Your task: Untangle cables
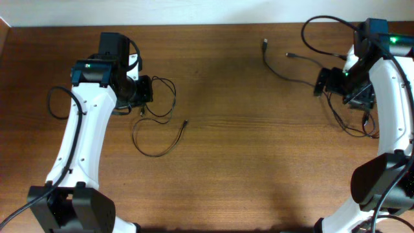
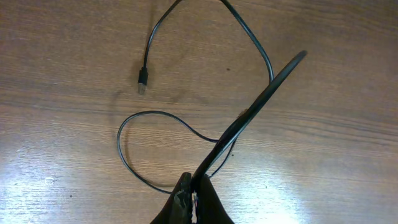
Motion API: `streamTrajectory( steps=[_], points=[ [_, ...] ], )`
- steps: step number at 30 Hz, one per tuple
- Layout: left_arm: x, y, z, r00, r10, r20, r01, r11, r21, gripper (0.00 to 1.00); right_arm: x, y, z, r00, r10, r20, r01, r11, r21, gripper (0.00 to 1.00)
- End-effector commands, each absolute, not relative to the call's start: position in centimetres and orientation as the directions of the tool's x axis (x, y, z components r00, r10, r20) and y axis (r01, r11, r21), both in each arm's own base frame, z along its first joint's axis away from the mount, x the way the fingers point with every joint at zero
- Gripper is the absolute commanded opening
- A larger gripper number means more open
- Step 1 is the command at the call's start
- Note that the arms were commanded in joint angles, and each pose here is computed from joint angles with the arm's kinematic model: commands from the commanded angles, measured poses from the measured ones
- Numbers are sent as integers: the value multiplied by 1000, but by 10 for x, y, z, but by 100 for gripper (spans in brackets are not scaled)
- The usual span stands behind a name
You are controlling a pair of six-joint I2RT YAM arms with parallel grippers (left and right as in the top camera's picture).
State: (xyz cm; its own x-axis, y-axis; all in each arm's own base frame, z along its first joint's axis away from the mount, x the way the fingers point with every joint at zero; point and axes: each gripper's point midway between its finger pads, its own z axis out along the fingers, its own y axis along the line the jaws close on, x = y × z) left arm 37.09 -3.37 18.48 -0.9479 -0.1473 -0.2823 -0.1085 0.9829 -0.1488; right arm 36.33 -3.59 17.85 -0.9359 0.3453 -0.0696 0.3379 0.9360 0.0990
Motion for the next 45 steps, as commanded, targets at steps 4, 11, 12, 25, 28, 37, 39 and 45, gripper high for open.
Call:
streamTrajectory(
  steps=[4,11,12,25,28,37,39,45],
  points=[
    [378,-68,206,-947,-130,-294,-28,944,-327,0,359,66,222,-985,-24,-173,-131,755,643,95],
    [383,-111,304,-883,-43,-468,228,831,-507,0,355,112,245,-946,-142,-292,-317,605,730,92],
    [382,-115,308,-882,-42,-469,241,816,-525,0,353,122,248,-934,-165,-316,-351,577,737,92],
    [369,-93,210,-972,-38,-233,66,904,-423,0,344,247,241,-816,-387,-428,-577,538,614,78],
    [377,-93,185,-976,-38,-217,59,904,-423,0,353,255,228,-829,-380,-411,-555,649,520,76],
    [413,-96,117,-978,-37,-205,56,901,-430,0,373,262,217,-820,-360,-446,-540,745,392,83],
    [424,-97,110,-973,-37,-230,67,901,-429,0,379,260,211,-818,-359,-449,-536,761,367,77],
    [450,-102,65,-970,-30,-240,78,900,-429,0,401,274,173,-820,-375,-433,-540,757,368,70]
  ],
)
